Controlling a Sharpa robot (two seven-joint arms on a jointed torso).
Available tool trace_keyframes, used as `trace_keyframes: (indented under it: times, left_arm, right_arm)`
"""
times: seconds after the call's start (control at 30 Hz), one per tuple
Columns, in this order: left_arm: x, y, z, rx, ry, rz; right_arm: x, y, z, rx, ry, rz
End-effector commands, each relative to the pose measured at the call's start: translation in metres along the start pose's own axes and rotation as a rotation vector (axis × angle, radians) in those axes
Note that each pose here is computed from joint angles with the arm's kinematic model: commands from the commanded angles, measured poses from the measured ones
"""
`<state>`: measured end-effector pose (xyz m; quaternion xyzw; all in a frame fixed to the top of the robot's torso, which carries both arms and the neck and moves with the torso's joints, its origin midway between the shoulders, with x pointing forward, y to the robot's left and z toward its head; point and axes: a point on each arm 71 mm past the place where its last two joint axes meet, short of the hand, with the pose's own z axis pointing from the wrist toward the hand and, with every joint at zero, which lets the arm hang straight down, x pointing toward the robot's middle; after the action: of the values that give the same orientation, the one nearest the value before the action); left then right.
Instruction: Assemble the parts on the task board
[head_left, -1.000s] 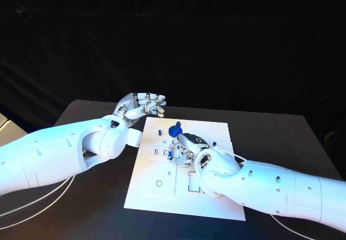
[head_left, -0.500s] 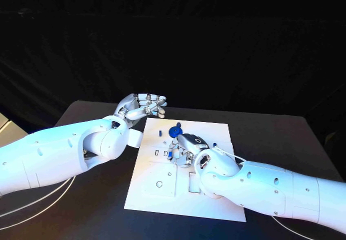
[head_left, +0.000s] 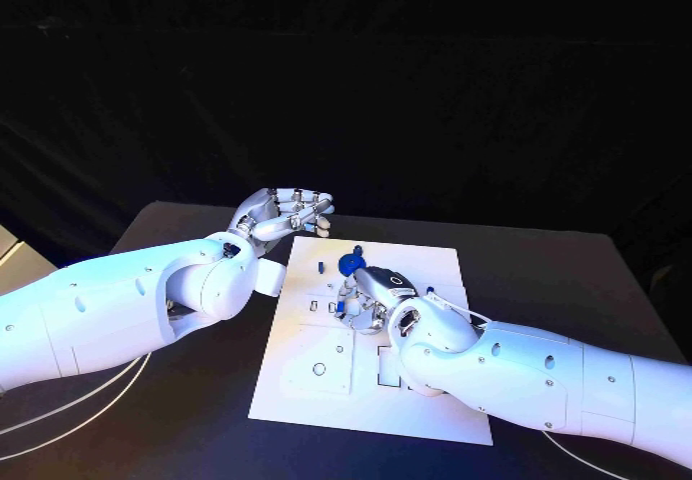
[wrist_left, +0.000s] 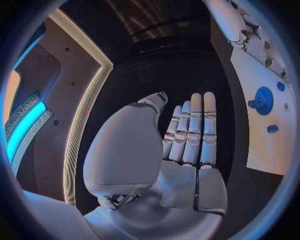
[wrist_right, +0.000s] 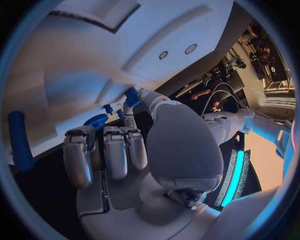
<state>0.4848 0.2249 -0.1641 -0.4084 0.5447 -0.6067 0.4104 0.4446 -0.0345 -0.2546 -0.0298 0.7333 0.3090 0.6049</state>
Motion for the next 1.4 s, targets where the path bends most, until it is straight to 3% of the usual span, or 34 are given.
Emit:
trace_keyframes:
  times: [0.03,0.87,1.2,1.4]
  left_arm:
    - [0.0025,-0.0011,0.0000,0.006,0.022,-0.006]
    - [0.0008,-0.0009,-0.0006,0.001,0.021,-0.003]
    - [-0.0017,-0.0004,-0.0006,-0.004,0.015,0.008]
    - [-0.0063,0.0019,-0.0008,-0.032,0.016,0.041]
  right_arm:
    - [0.002,0.000,0.001,-0.014,0.010,-0.015]
    - [0.003,0.003,0.001,-0.039,0.002,-0.004]
    - [-0.002,0.004,-0.003,-0.056,-0.053,0.018]
    - [-0.012,0.004,-0.013,-0.089,-0.104,0.052]
